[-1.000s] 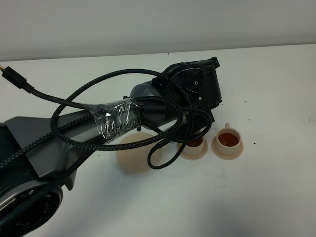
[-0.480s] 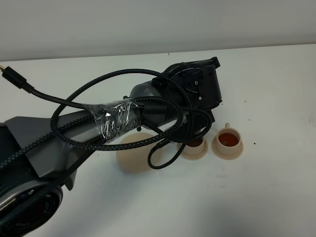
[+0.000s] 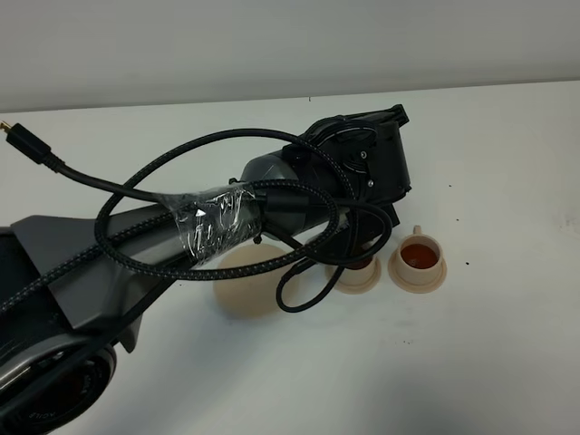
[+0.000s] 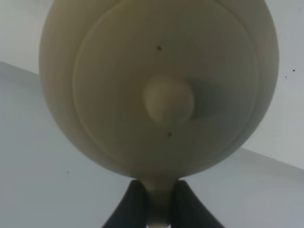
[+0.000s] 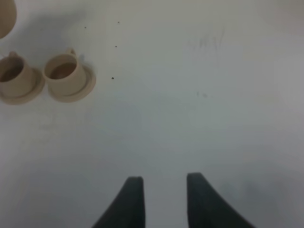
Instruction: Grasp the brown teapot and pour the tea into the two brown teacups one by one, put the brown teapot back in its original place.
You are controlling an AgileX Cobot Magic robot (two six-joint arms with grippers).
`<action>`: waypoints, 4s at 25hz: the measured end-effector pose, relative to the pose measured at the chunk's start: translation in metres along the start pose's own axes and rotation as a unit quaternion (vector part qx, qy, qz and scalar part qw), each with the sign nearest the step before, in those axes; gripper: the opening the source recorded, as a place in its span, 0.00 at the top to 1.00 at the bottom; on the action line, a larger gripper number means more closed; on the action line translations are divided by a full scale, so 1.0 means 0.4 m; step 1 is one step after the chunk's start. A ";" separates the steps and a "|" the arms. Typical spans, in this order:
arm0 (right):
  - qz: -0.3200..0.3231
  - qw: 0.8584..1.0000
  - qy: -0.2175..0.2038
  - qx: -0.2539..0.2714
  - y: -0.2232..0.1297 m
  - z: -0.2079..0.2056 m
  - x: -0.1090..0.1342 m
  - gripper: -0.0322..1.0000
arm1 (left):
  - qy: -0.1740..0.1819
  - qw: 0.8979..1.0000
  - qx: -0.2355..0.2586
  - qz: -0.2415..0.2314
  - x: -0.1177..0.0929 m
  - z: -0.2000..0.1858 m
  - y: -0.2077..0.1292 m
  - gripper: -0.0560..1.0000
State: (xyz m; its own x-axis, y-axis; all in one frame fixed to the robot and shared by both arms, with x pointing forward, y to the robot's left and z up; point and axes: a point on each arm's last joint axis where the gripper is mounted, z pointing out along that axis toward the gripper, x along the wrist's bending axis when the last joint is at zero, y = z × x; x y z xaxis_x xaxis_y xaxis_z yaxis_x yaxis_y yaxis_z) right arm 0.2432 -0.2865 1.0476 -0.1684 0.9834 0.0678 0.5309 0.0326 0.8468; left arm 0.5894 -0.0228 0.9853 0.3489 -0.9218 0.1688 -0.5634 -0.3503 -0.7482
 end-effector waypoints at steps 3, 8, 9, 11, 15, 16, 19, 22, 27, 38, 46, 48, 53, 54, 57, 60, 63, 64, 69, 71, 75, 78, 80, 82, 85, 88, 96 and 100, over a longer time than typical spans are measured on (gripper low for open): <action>0.000 1.000 0.000 0.000 0.000 0.000 0.000 0.74 | -0.001 1.000 0.002 0.000 0.000 -0.001 0.000 0.83; 0.000 1.000 0.000 0.000 0.000 0.000 0.000 0.74 | -0.007 1.000 0.003 0.000 -0.002 -0.002 0.001 0.83; 0.000 1.000 0.000 0.000 0.000 0.000 0.000 0.74 | -0.006 1.000 0.003 0.000 -0.002 -0.003 0.001 0.83; 0.000 1.000 0.000 0.000 0.000 0.000 0.000 0.74 | -0.007 1.000 0.003 -0.001 -0.001 -0.004 0.002 0.83; 0.000 1.000 0.000 0.000 0.000 0.000 0.000 0.74 | -0.007 1.000 0.003 -0.006 0.000 -0.007 0.005 0.83; 0.000 1.000 0.000 0.000 0.000 0.000 0.000 0.74 | -0.007 1.000 0.004 -0.005 0.000 -0.008 0.006 0.83; 0.000 1.000 0.000 0.000 0.000 0.000 0.000 0.74 | -0.007 1.000 0.004 -0.005 0.002 -0.011 0.009 0.83; 0.000 1.000 0.000 0.000 0.000 0.000 0.000 0.74 | -0.008 1.000 0.004 -0.004 0.002 -0.013 0.011 0.83; 0.000 1.000 0.000 0.000 0.000 0.000 0.000 0.74 | -0.022 1.000 0.004 -0.010 -0.004 -0.013 0.011 0.83; 0.000 1.000 0.000 0.000 0.000 0.000 0.000 0.74 | -0.063 0.993 -0.014 -0.096 -0.025 -0.007 0.014 0.83; 0.000 1.000 0.000 0.000 0.000 0.000 0.000 0.74 | -0.106 0.980 -0.015 -0.166 -0.047 -0.003 0.013 0.83; 0.000 1.000 0.000 0.000 0.000 0.000 0.000 0.74 | -0.124 0.973 -0.018 -0.192 -0.055 -0.002 0.015 0.83; 0.000 1.000 0.000 0.000 0.000 0.000 0.000 0.74 | -0.176 0.946 -0.028 -0.271 -0.082 0.004 0.016 0.83; 0.000 1.000 0.000 0.000 0.000 0.000 0.000 0.74 | -0.188 0.939 -0.033 -0.285 -0.088 0.006 0.017 0.83; 0.000 1.000 0.000 0.000 0.000 0.000 0.000 0.74 | -0.208 0.922 -0.053 -0.322 -0.094 0.008 0.022 0.83; 0.000 1.000 0.000 0.000 0.000 0.000 0.000 0.74 | -0.214 0.902 -0.078 -0.367 -0.091 -0.001 0.009 0.83; 0.000 1.000 0.000 0.000 0.000 0.000 0.000 0.74 | -0.213 0.876 -0.103 -0.421 -0.087 -0.020 -0.021 0.83; 0.000 1.000 0.000 0.000 0.000 0.000 0.000 0.74 | -0.210 0.868 -0.107 -0.436 -0.086 -0.026 -0.033 0.83; 0.000 1.000 0.000 0.000 0.000 0.000 0.000 0.74 | -0.217 0.837 -0.138 -0.482 -0.091 -0.042 -0.059 0.83; 0.000 1.000 0.000 0.000 0.000 0.000 0.000 0.74 | -0.230 0.821 -0.158 -0.498 -0.095 -0.038 -0.057 0.83; 0.000 1.000 0.000 0.000 0.000 0.000 0.000 0.74 | -0.258 0.780 -0.206 -0.533 -0.101 -0.031 -0.055 0.83; 0.000 1.000 0.000 0.000 0.000 0.000 0.000 0.74 | -0.270 0.760 -0.227 -0.546 -0.102 -0.030 -0.053 0.83; 0.000 1.000 0.000 0.000 0.000 0.000 0.000 0.74 | -0.273 0.754 -0.235 -0.549 -0.101 -0.032 -0.050 0.83; 0.000 1.000 0.000 0.000 0.000 0.000 0.000 0.74 | -0.274 0.752 -0.239 -0.550 -0.100 -0.033 -0.049 0.83; 0.000 1.000 0.000 0.000 0.000 0.000 0.000 0.74 | -0.276 0.748 -0.245 -0.552 -0.099 -0.035 -0.046 0.83; 0.000 1.000 0.000 0.000 0.000 0.000 0.000 0.74 | -0.279 0.744 -0.250 -0.554 -0.097 -0.037 -0.044 0.83; 0.000 1.000 0.000 0.000 0.000 0.000 0.000 0.74 | -0.278 0.745 -0.247 -0.554 -0.098 -0.035 -0.045 0.83; 0.000 1.000 0.000 0.000 0.000 0.000 0.000 0.74 | -0.274 0.751 -0.230 -0.554 -0.104 -0.028 -0.054 0.83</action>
State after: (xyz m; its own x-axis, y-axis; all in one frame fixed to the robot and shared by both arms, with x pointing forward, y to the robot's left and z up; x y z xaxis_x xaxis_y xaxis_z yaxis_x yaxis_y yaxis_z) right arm 0.2432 -0.2865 1.0476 -0.1684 0.9834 0.0678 0.5309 0.0326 0.8468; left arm 0.5788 0.0214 1.0017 0.9798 0.1414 0.1410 0.1457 -0.9891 -0.0203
